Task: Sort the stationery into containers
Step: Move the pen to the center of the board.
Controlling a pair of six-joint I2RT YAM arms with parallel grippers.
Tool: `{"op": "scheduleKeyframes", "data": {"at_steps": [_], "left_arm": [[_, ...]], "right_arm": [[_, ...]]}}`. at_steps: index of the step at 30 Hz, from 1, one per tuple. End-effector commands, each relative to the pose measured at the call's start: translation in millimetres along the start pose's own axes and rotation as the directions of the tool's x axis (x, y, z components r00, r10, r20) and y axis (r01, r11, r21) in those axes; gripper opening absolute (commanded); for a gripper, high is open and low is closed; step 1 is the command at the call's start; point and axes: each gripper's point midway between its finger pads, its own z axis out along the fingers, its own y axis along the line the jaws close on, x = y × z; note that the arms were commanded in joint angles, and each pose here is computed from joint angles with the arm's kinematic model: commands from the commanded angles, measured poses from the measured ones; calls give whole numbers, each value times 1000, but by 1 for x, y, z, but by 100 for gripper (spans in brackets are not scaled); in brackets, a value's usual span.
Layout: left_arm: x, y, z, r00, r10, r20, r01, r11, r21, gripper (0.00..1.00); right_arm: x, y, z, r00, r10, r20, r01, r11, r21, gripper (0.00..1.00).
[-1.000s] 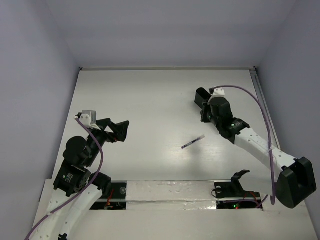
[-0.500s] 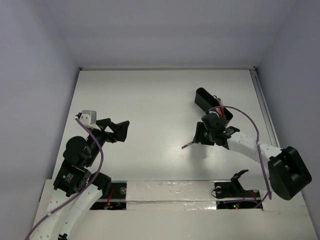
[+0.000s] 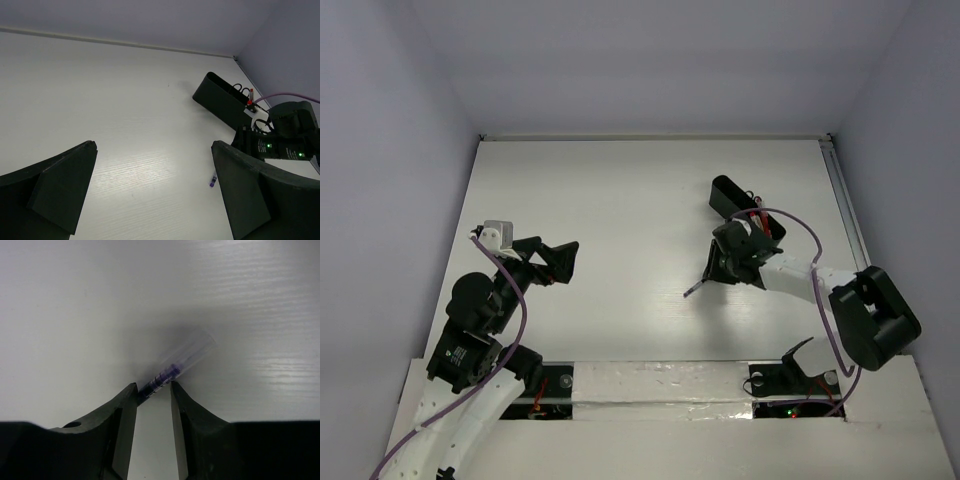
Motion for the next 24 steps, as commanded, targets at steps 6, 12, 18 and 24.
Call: {"op": "scheduleKeyframes", "data": {"at_steps": [6,12,18,24], "left_arm": [[-17,-8,-1,999,7,50,-9,999,31,99],[-17,-9,-1,999,5,52,-7,999,32,99],[-17,-8,-1,999,7,52,-8,999,32,99],[-17,-9,-2,998,5,55,-7,999,33,99]], "right_arm": [[-4,3,10,989,-132,-66,136,989,64,32],[-2,3,11,951,-257,-170,279,952,126,29],[-3,4,14,922,-315,-225,354,921,163,30],[12,-2,29,892,-342,-296,406,893,192,13]]}}
